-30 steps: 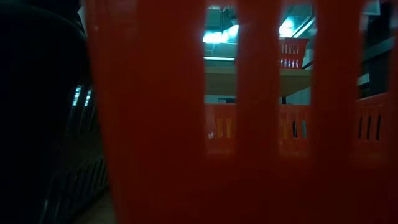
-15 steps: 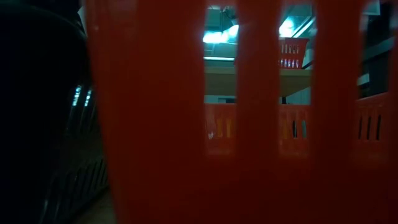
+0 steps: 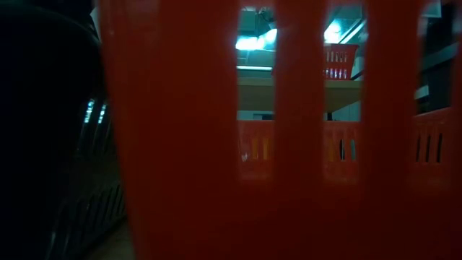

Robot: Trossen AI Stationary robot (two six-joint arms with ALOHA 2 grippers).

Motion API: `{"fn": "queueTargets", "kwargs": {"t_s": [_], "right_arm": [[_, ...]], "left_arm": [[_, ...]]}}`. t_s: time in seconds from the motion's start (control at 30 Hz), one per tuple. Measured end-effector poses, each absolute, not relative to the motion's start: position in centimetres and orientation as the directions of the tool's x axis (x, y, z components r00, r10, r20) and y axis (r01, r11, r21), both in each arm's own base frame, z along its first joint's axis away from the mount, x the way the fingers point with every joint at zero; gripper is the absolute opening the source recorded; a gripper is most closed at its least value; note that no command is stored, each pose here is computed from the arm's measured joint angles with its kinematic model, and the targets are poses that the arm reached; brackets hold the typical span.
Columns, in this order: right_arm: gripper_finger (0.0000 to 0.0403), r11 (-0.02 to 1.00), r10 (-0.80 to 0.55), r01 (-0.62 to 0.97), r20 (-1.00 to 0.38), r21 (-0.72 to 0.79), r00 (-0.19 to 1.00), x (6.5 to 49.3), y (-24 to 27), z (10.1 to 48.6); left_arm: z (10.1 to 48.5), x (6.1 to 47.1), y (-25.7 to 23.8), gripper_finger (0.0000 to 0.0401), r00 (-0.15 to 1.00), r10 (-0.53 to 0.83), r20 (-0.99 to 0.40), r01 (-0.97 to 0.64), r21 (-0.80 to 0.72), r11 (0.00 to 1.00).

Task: Stack baskets on shelf by color
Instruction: Stack the left red bin on top of the red bin on the shelf

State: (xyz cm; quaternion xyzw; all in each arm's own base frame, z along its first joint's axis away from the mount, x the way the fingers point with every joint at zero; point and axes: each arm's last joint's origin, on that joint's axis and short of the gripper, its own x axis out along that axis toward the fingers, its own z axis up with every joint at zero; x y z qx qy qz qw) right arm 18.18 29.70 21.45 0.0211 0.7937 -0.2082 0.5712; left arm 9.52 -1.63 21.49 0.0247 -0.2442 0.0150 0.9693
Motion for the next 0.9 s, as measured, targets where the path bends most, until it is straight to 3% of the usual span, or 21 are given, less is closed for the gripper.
{"fn": "queueTargets", "kwargs": {"t_s": [0.37, 0.67, 0.9], "right_arm": [[0.0, 0.894, -0.338, 0.347, -0.936, -0.284, 0.103, 20.0, 25.5, 26.9], [0.0, 0.884, -0.292, 0.44, -0.92, -0.156, 0.261, 20.4, 20.7, 32.1], [0.0, 0.898, -0.35, 0.414, -0.808, -0.146, 0.475, 19.4, 16.7, 36.5]], "left_arm": [[21.5, 9.5, -1.6, 0.0039, 0.882, 0.019, 0.471, -0.047, 0.048, 0.998], [21.5, 9.5, -1.6, 0.0039, 0.882, 0.019, 0.472, -0.047, 0.048, 0.998], [21.5, 9.5, -1.6, 0.0039, 0.882, 0.019, 0.471, -0.055, 0.062, 0.997]]}}
